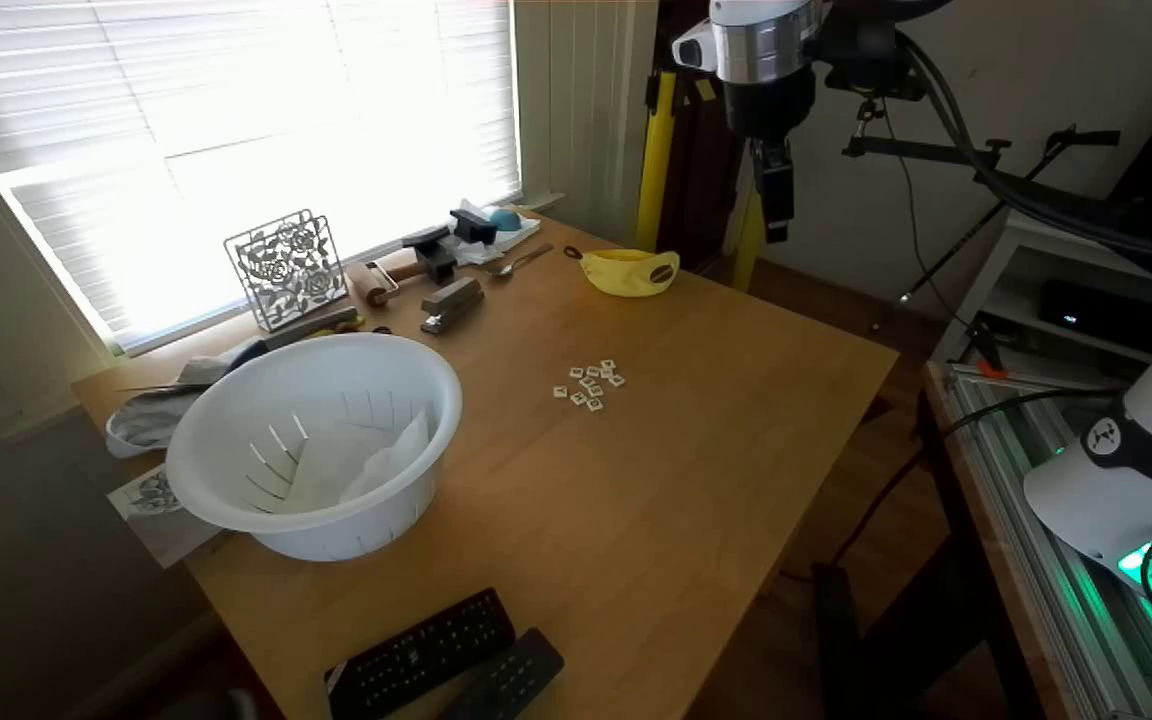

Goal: Align the blocks on the table

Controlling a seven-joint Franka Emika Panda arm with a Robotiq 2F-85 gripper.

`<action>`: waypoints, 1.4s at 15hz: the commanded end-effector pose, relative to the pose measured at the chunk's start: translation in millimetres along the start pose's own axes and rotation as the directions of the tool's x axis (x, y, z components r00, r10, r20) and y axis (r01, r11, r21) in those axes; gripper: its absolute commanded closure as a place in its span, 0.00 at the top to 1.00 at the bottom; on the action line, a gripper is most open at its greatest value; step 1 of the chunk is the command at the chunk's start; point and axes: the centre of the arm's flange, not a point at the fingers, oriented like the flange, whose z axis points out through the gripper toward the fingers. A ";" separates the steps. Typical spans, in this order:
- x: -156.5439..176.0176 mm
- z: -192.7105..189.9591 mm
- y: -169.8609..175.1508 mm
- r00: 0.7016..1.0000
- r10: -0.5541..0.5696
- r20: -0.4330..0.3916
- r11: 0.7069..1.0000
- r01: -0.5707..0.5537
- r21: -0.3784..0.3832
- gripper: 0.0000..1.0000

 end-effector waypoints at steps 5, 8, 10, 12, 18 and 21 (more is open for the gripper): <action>0.4 41.5 52.4 0.986 0.058 -0.153 0.993 -0.040 0.114 1.00; 18.1 59.7 27.4 0.971 0.057 -0.234 0.985 -0.016 0.172 1.00; 31.0 74.4 8.3 0.965 0.053 -0.258 0.979 0.001 0.204 1.00; 42.4 85.7 -11.5 0.964 0.047 -0.263 0.976 0.012 0.219 1.00; 52.3 95.5 -41.4 0.970 0.011 -0.242 0.977 0.041 0.211 1.00; 54.8 98.0 -45.9 0.971 0.004 -0.241 0.976 0.048 0.210 1.00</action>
